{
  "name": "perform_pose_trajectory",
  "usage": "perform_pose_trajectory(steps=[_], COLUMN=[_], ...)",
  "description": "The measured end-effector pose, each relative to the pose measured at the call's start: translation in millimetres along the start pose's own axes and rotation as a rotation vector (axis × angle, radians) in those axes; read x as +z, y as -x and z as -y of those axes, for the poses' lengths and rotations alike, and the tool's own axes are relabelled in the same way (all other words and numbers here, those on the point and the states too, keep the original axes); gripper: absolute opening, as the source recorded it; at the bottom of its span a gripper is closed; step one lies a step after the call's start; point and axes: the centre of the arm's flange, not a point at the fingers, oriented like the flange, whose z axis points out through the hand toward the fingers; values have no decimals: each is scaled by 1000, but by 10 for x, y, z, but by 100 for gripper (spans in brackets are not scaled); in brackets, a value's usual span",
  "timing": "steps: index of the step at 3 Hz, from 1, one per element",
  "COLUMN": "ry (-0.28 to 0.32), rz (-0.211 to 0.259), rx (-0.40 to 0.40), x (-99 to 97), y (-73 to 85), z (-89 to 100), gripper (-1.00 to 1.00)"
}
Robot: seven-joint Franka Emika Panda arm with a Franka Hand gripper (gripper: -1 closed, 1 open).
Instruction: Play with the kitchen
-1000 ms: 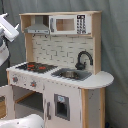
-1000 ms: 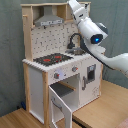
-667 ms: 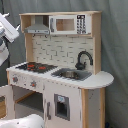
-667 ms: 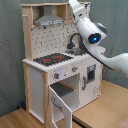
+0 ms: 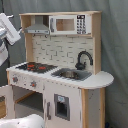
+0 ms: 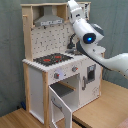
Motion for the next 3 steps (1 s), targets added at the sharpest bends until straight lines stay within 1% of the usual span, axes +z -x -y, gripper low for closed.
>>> perform_pose_trajectory(steps=[1, 2, 3], ry=[-22, -30, -26], rz=[54, 105, 163], rx=[56, 105, 163], x=[34, 61, 119], y=[-18, -39, -66], z=[179, 336, 457], gripper=[100, 100, 100])
